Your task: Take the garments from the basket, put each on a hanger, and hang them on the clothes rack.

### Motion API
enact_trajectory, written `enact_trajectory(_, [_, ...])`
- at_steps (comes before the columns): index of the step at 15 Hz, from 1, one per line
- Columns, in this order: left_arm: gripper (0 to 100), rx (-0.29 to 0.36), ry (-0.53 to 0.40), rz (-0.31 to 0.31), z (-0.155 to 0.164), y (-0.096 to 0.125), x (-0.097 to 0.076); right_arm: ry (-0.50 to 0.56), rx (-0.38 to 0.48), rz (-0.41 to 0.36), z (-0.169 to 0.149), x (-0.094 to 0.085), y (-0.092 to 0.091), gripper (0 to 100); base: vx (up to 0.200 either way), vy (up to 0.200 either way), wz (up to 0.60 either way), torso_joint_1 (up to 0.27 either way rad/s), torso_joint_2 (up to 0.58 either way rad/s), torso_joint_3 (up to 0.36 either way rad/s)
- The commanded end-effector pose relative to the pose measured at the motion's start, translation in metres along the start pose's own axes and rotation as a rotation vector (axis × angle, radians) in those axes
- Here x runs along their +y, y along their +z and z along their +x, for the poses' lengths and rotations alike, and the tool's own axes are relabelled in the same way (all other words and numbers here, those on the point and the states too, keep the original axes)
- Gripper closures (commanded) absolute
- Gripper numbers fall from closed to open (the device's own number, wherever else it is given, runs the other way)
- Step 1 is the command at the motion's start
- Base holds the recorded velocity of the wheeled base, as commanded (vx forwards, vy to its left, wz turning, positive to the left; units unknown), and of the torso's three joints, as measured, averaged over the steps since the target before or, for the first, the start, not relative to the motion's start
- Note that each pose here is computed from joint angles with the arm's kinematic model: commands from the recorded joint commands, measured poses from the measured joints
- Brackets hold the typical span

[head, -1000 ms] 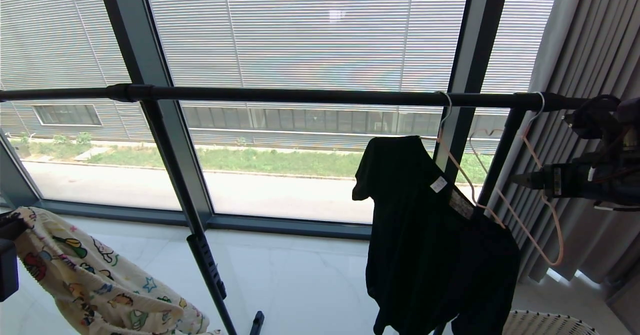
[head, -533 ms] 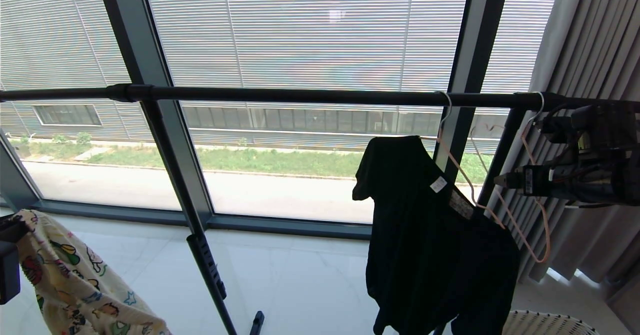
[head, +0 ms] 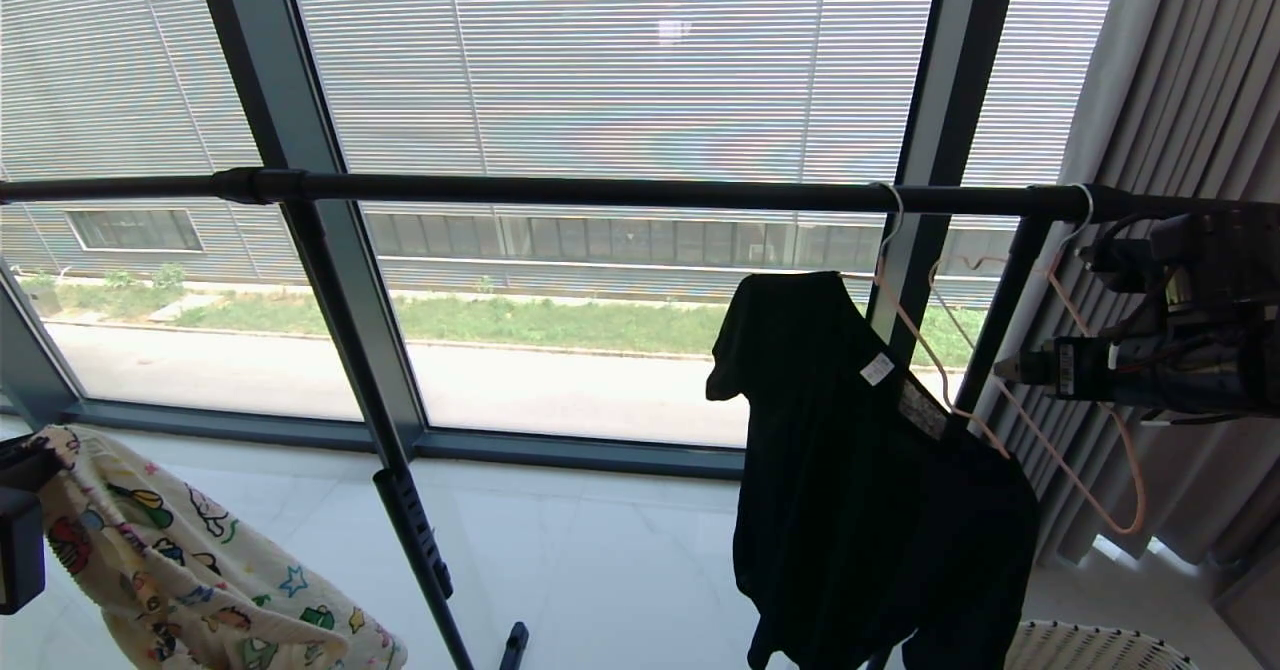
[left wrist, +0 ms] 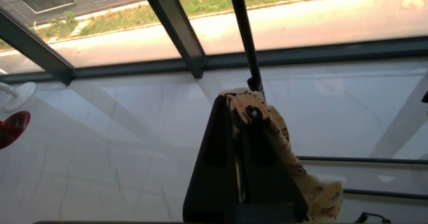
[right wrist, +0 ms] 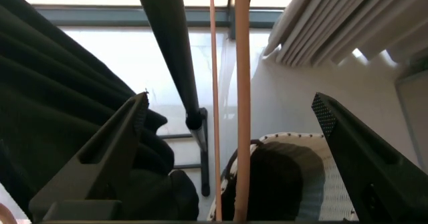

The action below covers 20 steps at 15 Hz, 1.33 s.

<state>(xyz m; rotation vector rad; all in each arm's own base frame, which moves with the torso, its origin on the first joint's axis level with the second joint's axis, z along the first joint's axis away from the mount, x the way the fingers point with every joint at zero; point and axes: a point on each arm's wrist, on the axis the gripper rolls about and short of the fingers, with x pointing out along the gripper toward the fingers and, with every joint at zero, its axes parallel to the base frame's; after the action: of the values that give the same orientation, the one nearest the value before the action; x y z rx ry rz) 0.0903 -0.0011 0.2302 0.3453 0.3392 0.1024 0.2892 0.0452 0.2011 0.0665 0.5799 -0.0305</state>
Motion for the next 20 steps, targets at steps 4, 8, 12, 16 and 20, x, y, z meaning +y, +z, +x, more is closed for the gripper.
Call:
enact_trajectory(4, [100, -0.006, 0.002, -0.002, -0.001, 0.000, 0.000, 0.000, 0.007, -0.002, -0.011, -0.002, -0.002, 0, 0.000, 0.000, 0.00, 0.000, 0.00, 0.000])
enact_trajectory(8, [100, -0.009, 0.005, -0.003, -0.002, 0.001, 0.001, 0.004, 0.012, -0.008, -0.011, 0.000, -0.003, 100, 0.000, 0.000, 0.00, 0.000, 0.00, 0.000])
enact_trajectory(12, [100, -0.009, 0.005, -0.003, -0.002, 0.001, 0.001, 0.007, 0.012, -0.010, -0.011, 0.001, -0.003, 100, 0.000, 0.000, 0.00, 0.000, 0.00, 0.000])
enact_trajectory(16, [100, -0.009, 0.005, -0.003, -0.002, 0.001, 0.001, 0.011, -0.015, -0.002, -0.019, 0.000, 0.000, 100, 0.000, 0.000, 0.00, 0.000, 0.00, 0.000])
enact_trajectory(20, [100, -0.011, 0.006, -0.002, -0.002, 0.001, 0.001, 0.020, -0.075, 0.010, -0.041, -0.003, 0.004, 100, 0.000, 0.000, 0.00, 0.000, 0.00, 0.000])
